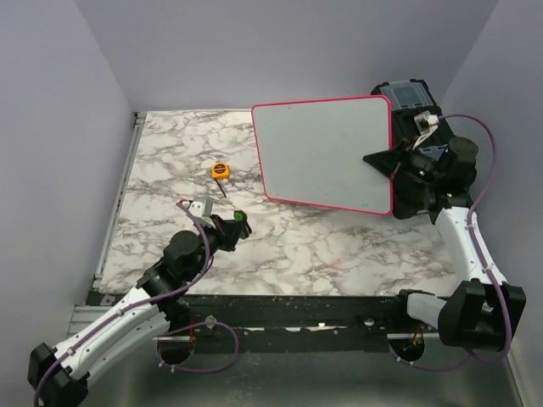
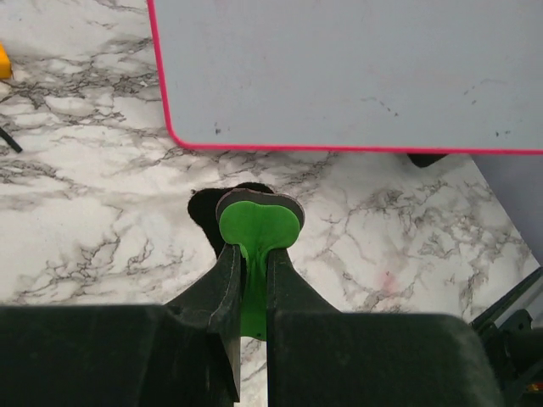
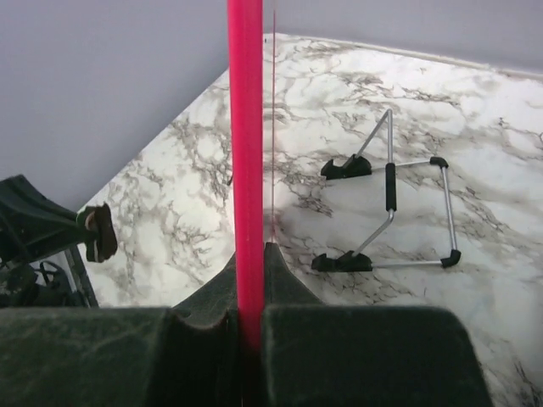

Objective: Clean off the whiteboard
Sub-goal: Place the whiteboard at the center of the board.

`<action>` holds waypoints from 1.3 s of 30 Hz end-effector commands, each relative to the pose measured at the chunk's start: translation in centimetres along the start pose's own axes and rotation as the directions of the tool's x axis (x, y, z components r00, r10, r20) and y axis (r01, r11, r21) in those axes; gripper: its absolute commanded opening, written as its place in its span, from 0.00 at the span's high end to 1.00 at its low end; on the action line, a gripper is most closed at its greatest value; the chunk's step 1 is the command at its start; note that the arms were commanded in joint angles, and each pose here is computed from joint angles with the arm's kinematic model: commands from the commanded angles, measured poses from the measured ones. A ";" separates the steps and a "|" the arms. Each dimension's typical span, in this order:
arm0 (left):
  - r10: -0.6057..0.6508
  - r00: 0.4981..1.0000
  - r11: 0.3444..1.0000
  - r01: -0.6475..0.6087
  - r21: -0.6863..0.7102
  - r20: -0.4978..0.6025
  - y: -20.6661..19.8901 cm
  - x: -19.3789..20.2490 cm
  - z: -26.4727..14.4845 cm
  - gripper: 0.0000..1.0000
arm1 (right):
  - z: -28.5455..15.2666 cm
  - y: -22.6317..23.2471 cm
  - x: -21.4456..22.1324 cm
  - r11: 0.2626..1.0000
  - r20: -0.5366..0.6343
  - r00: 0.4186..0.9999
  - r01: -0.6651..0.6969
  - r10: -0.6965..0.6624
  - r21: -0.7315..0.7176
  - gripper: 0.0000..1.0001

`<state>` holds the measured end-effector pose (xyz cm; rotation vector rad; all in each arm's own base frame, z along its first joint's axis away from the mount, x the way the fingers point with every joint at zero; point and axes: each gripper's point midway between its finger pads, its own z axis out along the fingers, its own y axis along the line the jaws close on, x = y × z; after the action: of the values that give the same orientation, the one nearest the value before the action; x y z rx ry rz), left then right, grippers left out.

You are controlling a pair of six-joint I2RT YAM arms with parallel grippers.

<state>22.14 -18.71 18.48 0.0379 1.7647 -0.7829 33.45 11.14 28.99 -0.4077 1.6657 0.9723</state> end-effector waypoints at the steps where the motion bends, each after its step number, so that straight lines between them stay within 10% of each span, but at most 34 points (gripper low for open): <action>1: -0.023 0.998 0.999 0.021 -0.038 -0.053 1.6 2.0 -1.7 1.00 | 0.6 0.7 -8.0 0.992 0.206 0.970 0.126 -0.129 0.027 1.00; 16: -0.050 0.999 0.996 0.049 -0.068 -0.012 2.5 1.4 -3.5 1.00 | 1.4 -1.6 -15.4 0.994 0.452 0.888 0.049 -0.088 0.098 0.99; 39: -0.100 0.994 0.994 0.098 -0.042 -0.040 2.2 2.7 -3.5 1.00 | 2.2 -4.0 1.3 0.953 0.254 0.936 0.181 -0.242 0.242 0.99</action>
<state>19.42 -16.08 16.14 -0.0577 1.8207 -0.8091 38.17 10.62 25.12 -0.1977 1.4861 0.7045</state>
